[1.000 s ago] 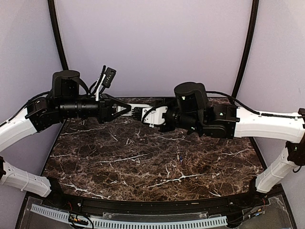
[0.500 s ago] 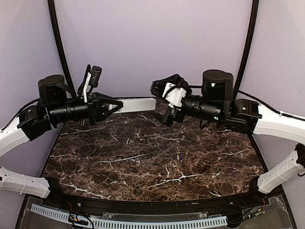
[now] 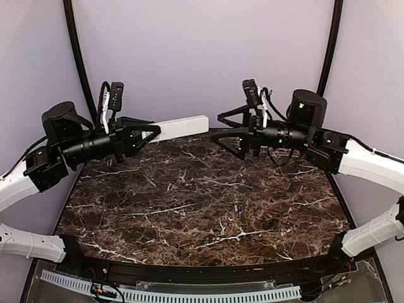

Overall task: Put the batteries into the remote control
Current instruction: Pass from the left arm to the right, then pass from the right arm to the left

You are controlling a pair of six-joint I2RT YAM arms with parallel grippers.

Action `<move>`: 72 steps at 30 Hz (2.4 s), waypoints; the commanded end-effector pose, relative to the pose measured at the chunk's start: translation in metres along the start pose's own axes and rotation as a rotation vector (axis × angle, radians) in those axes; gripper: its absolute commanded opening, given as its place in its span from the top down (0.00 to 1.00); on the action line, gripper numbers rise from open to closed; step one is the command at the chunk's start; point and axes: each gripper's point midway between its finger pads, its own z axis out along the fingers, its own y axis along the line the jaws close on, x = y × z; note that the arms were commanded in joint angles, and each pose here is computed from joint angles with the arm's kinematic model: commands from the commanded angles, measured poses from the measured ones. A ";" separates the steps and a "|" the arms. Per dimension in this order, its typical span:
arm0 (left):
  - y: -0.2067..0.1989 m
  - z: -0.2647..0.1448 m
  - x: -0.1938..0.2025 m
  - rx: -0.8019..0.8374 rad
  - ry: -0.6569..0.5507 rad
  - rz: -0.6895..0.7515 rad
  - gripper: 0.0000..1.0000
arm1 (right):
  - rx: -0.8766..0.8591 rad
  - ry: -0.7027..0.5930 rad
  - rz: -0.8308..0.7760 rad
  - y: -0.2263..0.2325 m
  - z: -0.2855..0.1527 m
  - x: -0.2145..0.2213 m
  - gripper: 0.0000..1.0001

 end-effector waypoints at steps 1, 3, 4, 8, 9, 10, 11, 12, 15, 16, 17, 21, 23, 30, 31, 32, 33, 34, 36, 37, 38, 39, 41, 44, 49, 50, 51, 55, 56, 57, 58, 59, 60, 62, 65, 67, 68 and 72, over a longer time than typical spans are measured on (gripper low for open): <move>-0.009 -0.002 -0.012 0.047 -0.053 0.013 0.95 | -0.139 -0.004 0.166 0.014 0.015 -0.004 0.11; -0.010 -0.002 -0.011 0.053 -0.049 0.007 0.95 | -0.161 -0.006 0.173 0.014 0.021 -0.008 0.14; -0.011 -0.002 -0.010 0.056 -0.048 0.003 0.95 | -0.179 -0.009 0.175 0.015 0.024 -0.009 0.16; -0.012 -0.001 -0.009 0.066 -0.043 -0.003 0.95 | -0.251 -0.029 0.178 0.021 0.032 -0.016 0.26; -0.012 -0.001 -0.008 0.067 -0.041 -0.004 0.95 | -0.266 -0.031 0.179 0.022 0.034 -0.017 0.28; -0.013 0.000 -0.006 0.069 -0.036 -0.005 0.95 | -0.280 -0.035 0.179 0.023 0.036 -0.018 0.30; -0.012 0.000 -0.006 0.068 -0.035 -0.003 0.95 | -0.290 -0.037 0.180 0.023 0.038 -0.019 0.33; -0.013 0.000 -0.005 0.069 -0.033 -0.003 0.95 | -0.298 -0.038 0.183 0.023 0.039 -0.019 0.37; -0.013 0.001 -0.006 0.067 -0.037 0.002 0.95 | -0.318 -0.020 0.202 0.023 0.045 -0.015 0.53; -0.013 0.001 -0.007 0.067 -0.038 0.003 0.95 | -0.328 -0.015 0.208 0.024 0.046 -0.014 0.58; -0.012 0.001 -0.007 0.066 -0.039 0.006 0.95 | -0.339 -0.013 0.211 0.025 0.047 -0.013 0.63; -0.012 0.002 -0.005 0.066 -0.035 0.008 0.95 | -0.363 -0.009 0.214 0.028 0.048 -0.014 0.86; -0.011 0.003 -0.005 0.062 -0.035 0.010 0.95 | -0.368 -0.002 0.216 0.028 0.048 -0.013 0.93; -0.005 0.002 -0.004 0.024 -0.035 0.025 0.90 | -0.365 0.025 0.231 0.029 0.047 -0.010 1.00; -0.002 0.003 -0.002 0.012 -0.027 0.027 0.86 | -0.364 0.026 0.234 0.029 0.046 -0.010 1.00; -0.002 0.003 -0.002 0.007 -0.025 0.039 0.84 | -0.364 0.027 0.236 0.029 0.046 -0.011 1.00; 0.000 0.003 -0.001 -0.004 -0.019 0.042 0.79 | -0.360 0.028 0.240 0.029 0.046 -0.012 1.00; 0.002 0.003 0.001 -0.011 -0.014 0.050 0.75 | -0.356 0.031 0.246 0.029 0.045 -0.012 1.00; 0.003 0.003 0.000 -0.021 -0.015 0.060 0.73 | -0.348 0.037 0.254 0.028 0.045 -0.013 1.00; 0.004 0.004 0.001 -0.021 -0.012 0.062 0.71 | -0.343 0.039 0.258 0.027 0.045 -0.012 1.00; 0.004 0.004 0.002 -0.021 -0.009 0.067 0.63 | -0.338 0.043 0.263 0.027 0.045 -0.012 1.00; 0.004 0.005 0.003 -0.020 -0.004 0.069 0.58 | -0.329 0.045 0.266 0.026 0.044 -0.012 1.00; 0.004 0.004 0.003 -0.022 0.007 0.093 0.45 | -0.308 0.055 0.277 0.023 0.045 -0.011 1.00; 0.010 0.001 0.005 -0.064 0.038 0.189 0.31 | -0.251 0.088 0.318 0.013 0.046 -0.006 1.00; 0.030 -0.010 0.004 -0.186 0.100 0.467 0.25 | -0.161 0.133 0.406 -0.003 0.046 0.004 1.00; 0.033 -0.011 0.004 -0.207 0.110 0.506 0.25 | -0.148 0.135 0.417 -0.006 0.046 0.005 1.00; 0.034 -0.012 0.007 -0.211 0.129 0.585 0.25 | -0.132 0.152 0.435 -0.008 0.046 0.009 1.00; 0.032 -0.010 0.023 -0.202 0.184 0.877 0.25 | -0.116 0.193 0.475 -0.010 0.049 0.020 1.00; 0.026 -0.009 0.027 -0.176 0.181 0.939 0.25 | -0.114 0.198 0.480 -0.010 0.049 0.022 1.00; 0.021 -0.008 0.032 -0.146 0.164 1.037 0.25 | -0.115 0.200 0.483 -0.010 0.049 0.022 1.00; 0.018 -0.008 0.032 -0.131 0.151 1.066 0.25 | -0.114 0.203 0.487 -0.010 0.049 0.023 1.00; 0.014 -0.007 0.026 -0.125 0.115 1.094 0.24 | -0.114 0.207 0.489 -0.010 0.049 0.024 1.00; 0.013 -0.006 0.024 -0.126 0.108 1.095 0.24 | -0.116 0.209 0.491 -0.010 0.050 0.024 1.00; 0.016 0.000 0.020 -0.131 0.121 1.087 0.24 | -0.129 0.213 0.496 -0.008 0.050 0.026 1.00; 0.022 0.013 0.038 -0.098 0.203 1.073 0.24 | -0.143 0.222 0.512 -0.007 0.051 0.029 1.00; 0.025 0.019 0.044 -0.094 0.218 1.067 0.24 | -0.150 0.221 0.516 -0.005 0.051 0.029 1.00; 0.026 0.021 0.045 -0.094 0.225 1.063 0.24 | -0.154 0.219 0.516 -0.004 0.051 0.028 1.00; 0.030 0.030 0.054 -0.083 0.256 1.051 0.27 | -0.163 0.215 0.513 -0.001 0.050 0.028 1.00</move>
